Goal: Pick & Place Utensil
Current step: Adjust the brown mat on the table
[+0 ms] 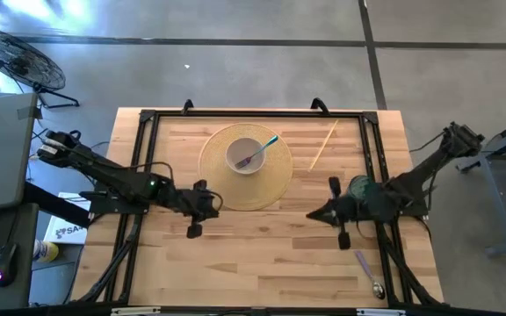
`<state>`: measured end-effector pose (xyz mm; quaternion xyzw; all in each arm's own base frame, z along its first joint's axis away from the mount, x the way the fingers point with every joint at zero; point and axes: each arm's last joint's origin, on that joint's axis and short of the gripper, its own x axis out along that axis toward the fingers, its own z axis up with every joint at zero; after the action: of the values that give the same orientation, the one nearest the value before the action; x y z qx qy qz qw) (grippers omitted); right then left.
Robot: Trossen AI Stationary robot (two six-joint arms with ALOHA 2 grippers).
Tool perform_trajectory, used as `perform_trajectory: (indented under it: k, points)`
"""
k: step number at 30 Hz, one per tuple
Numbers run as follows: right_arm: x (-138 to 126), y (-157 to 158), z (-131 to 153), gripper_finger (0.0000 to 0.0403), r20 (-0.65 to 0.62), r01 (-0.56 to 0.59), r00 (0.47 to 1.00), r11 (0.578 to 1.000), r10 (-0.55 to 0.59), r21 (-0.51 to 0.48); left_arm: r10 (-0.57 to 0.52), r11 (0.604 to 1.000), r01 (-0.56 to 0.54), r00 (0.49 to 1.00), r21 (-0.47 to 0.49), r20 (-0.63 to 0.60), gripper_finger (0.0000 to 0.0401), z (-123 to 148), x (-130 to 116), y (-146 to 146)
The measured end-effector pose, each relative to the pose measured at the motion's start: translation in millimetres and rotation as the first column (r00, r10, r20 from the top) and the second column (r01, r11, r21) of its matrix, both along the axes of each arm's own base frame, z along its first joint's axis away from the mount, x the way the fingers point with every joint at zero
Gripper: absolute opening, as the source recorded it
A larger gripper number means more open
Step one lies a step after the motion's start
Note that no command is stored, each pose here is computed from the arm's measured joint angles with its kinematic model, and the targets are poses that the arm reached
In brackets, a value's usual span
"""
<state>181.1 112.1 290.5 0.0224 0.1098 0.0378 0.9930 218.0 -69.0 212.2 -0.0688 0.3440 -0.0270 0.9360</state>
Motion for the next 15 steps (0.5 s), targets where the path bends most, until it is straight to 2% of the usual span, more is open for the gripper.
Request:
perform_trajectory:
  k: [6, 10, 15]
  points:
    - [14, 22, -3, 0.0001, -0.041, -0.015, 0.999, 0.999, 0.014, -0.030, 0.124, 0.992, -0.121, 0.984, 0.033, -0.128, 0.0032, -21, 1, -1]
    - [21, 28, -12, 0.0001, -0.069, 0.010, 0.998, 0.999, -0.012, -0.038, 0.257, 0.965, -0.245, 0.953, 0.091, -0.159, 0.0032, -35, 8, 5]
    - [26, 30, -19, 0.0002, -0.090, 0.036, 0.995, 0.999, -0.038, -0.020, 0.346, 0.938, -0.330, 0.915, 0.108, -0.209, 0.0032, -50, 16, 17]
